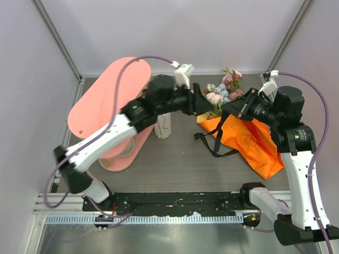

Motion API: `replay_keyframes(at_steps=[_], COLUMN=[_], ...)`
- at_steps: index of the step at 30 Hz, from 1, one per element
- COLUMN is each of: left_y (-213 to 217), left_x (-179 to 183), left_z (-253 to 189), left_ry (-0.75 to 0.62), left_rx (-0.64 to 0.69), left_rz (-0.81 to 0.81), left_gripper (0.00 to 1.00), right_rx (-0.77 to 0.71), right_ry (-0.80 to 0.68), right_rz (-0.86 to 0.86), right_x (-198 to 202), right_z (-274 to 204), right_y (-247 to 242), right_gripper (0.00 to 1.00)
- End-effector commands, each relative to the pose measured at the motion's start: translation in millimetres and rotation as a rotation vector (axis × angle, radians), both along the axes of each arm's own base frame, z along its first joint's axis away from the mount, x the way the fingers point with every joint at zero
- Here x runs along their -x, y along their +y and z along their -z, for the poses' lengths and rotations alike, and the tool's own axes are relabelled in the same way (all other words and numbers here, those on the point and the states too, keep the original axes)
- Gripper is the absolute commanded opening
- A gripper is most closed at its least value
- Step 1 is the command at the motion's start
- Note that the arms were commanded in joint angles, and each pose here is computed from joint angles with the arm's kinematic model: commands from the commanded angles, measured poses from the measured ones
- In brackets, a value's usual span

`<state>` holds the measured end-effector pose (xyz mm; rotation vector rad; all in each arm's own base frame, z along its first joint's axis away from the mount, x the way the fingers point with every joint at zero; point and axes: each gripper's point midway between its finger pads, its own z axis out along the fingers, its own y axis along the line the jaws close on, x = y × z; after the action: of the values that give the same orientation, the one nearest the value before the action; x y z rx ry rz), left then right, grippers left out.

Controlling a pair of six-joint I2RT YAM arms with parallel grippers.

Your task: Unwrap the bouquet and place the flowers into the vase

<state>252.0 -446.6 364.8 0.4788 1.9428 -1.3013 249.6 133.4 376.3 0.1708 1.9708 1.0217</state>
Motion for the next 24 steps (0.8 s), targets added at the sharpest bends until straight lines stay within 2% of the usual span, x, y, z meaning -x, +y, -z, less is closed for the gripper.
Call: replay_keyframes(at_steps=[1, 2, 4, 5, 7, 9, 10, 11, 12, 13, 14, 15, 16, 17, 18, 19, 21, 24], left_y=[84.8, 115.4, 147.1, 177.8, 210.1, 246.3, 257.2, 274.0, 280.4, 287.7, 294.4, 300.5, 305.7, 309.6, 318.5, 322.6, 337.8, 346.9], left_x=[12.4, 32.3, 53.7, 63.4, 80.2, 100.6, 107.1, 117.7, 120.9, 124.5, 129.3, 133.7, 137.8, 140.9, 148.4, 151.0, 160.1, 165.6], left_z=[-12.7, -30.9, -41.8, -59.8, -69.4, -93.6, -95.4, -108.0, -110.1, -107.3, -114.0, -113.3, -118.3, -120.9, -126.7, -128.8, -136.5, -139.9], left_ry=[-0.124, -0.151, -0.163, -0.198, -0.216, -0.259, -0.264, -0.292, -0.305, -0.303, -0.314, -0.322, -0.331, -0.339, -0.360, -0.369, -0.401, -0.419], left_rx=[-0.135, -0.119, -0.109, -0.073, -0.065, 0.006, 0.010, 0.050, 0.051, 0.033, 0.046, 0.037, 0.051, 0.060, 0.089, 0.103, 0.149, 0.175], left_rz=[-0.182, -0.193, -0.204, -0.269, -0.302, -0.341, -0.349, -0.361, -0.365, -0.371, -0.372, -0.369, -0.369, -0.369, -0.368, -0.371, -0.387, -0.396], left_gripper=[0.47, 0.50, 0.53, 0.55, 0.57, 0.60, 0.61, 0.62, 0.63, 0.63, 0.63, 0.63, 0.63, 0.63, 0.63, 0.63, 0.64, 0.65], right_rx=[0.051, 0.047, 0.023, 0.011, -0.023, -0.035, -0.047, -0.053, -0.027, -0.034, 0.007, 0.017, -0.026, -0.054, -0.099, -0.177, -0.233, -0.291], right_ry=[-0.092, -0.083, -0.079, -0.063, -0.063, -0.096, -0.072, -0.095, -0.106, -0.140, -0.123, -0.145, -0.180, -0.161, -0.165, -0.205, -0.238, -0.317], right_rz=[-0.053, -0.061, -0.085, -0.098, -0.136, -0.122, -0.118, -0.233, -0.176, -0.216, -0.329, -0.328, -0.373, -0.445, -0.512, -0.575, -0.625, -0.613], right_x=[21.7, 22.4, 22.3, 21.8, 19.8, 10.7, 3.9, 21.9, 13.1, 24.5, 43.6, 46.7, 54.3, 64.3, 73.3, 84.6, 96.8, 105.9], right_z=[-13.6, -10.7, -10.0, -4.8, -3.6, -8.8, -4.7, -9.3, -8.1, -23.3, -8.1, -12.3, -36.3, -30.7, -39.7, -73.1, -91.7, -133.2], right_y=[4.2, 6.2, 13.5, 17.5, 34.5, 50.6, 63.9, 104.4, 117.5, 143.0, 197.3, 218.6, 243.4, 284.5, 304.4, 316.6, 338.8, 321.4], right_gripper=[0.01, 0.01, 0.01, 0.01, 0.01, 0.01, 0.01, 0.01, 0.01, 0.01, 0.01, 0.01, 0.01, 0.01, 0.01, 0.01, 0.01, 0.01])
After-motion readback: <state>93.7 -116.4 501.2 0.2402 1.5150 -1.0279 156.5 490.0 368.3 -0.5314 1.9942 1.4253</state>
